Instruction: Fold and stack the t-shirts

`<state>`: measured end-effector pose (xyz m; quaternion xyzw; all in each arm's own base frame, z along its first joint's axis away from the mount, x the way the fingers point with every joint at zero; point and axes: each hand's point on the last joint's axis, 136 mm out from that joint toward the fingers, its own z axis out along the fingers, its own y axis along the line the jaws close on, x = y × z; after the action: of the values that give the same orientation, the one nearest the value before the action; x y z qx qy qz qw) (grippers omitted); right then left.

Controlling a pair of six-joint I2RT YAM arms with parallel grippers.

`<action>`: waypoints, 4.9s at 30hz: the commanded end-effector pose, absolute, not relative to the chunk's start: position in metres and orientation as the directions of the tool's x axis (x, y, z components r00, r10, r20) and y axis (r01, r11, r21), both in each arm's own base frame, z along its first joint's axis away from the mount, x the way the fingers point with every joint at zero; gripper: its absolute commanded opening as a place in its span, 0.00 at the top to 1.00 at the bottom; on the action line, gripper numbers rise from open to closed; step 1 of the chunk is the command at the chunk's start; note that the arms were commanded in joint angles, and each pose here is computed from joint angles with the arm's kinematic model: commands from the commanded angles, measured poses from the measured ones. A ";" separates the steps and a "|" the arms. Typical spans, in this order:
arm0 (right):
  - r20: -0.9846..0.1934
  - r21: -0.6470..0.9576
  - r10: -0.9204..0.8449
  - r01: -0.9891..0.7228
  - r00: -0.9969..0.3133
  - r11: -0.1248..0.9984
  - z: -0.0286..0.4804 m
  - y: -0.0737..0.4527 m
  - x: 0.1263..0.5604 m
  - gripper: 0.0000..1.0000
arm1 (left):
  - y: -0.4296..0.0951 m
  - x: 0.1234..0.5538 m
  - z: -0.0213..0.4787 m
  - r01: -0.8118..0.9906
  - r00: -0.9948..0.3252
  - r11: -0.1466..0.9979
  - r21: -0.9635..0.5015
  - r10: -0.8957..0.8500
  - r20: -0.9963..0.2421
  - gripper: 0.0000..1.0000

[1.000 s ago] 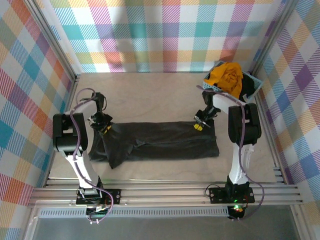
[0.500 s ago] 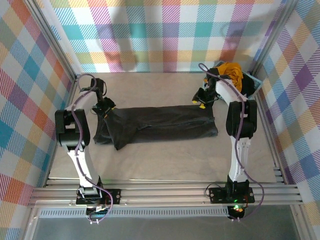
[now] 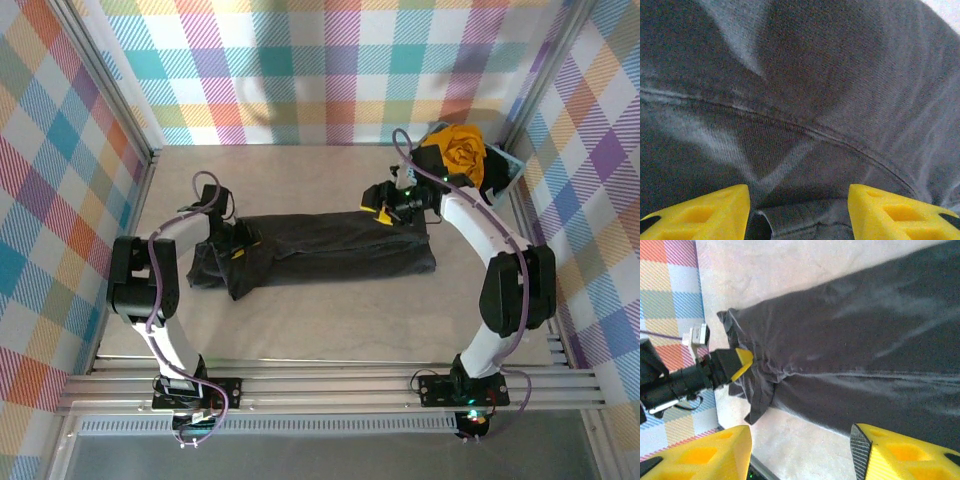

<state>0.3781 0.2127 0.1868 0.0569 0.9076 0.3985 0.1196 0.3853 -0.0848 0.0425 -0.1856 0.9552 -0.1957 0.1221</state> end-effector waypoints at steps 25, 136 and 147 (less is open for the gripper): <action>-0.154 0.775 0.209 0.013 -0.966 0.632 0.193 0.216 0.360 0.47 | -0.145 0.335 0.058 -0.224 -0.943 0.878 -0.424 -0.305 -0.134 0.95; -0.305 0.865 -0.030 -0.290 -0.952 0.409 0.232 0.301 0.317 0.49 | -0.004 0.333 0.036 -0.580 -0.761 0.729 -0.364 -0.644 -0.079 0.60; -0.287 0.864 -0.029 -0.271 -0.958 0.424 0.228 0.303 0.322 0.50 | -0.015 0.338 0.038 -0.551 -0.774 0.720 -0.421 -0.630 -0.064 0.77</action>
<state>0.3174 0.3012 0.2221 -0.0853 0.8381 0.5272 0.1112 0.3367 -0.0129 0.0341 -0.3289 0.9215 -0.1805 0.1006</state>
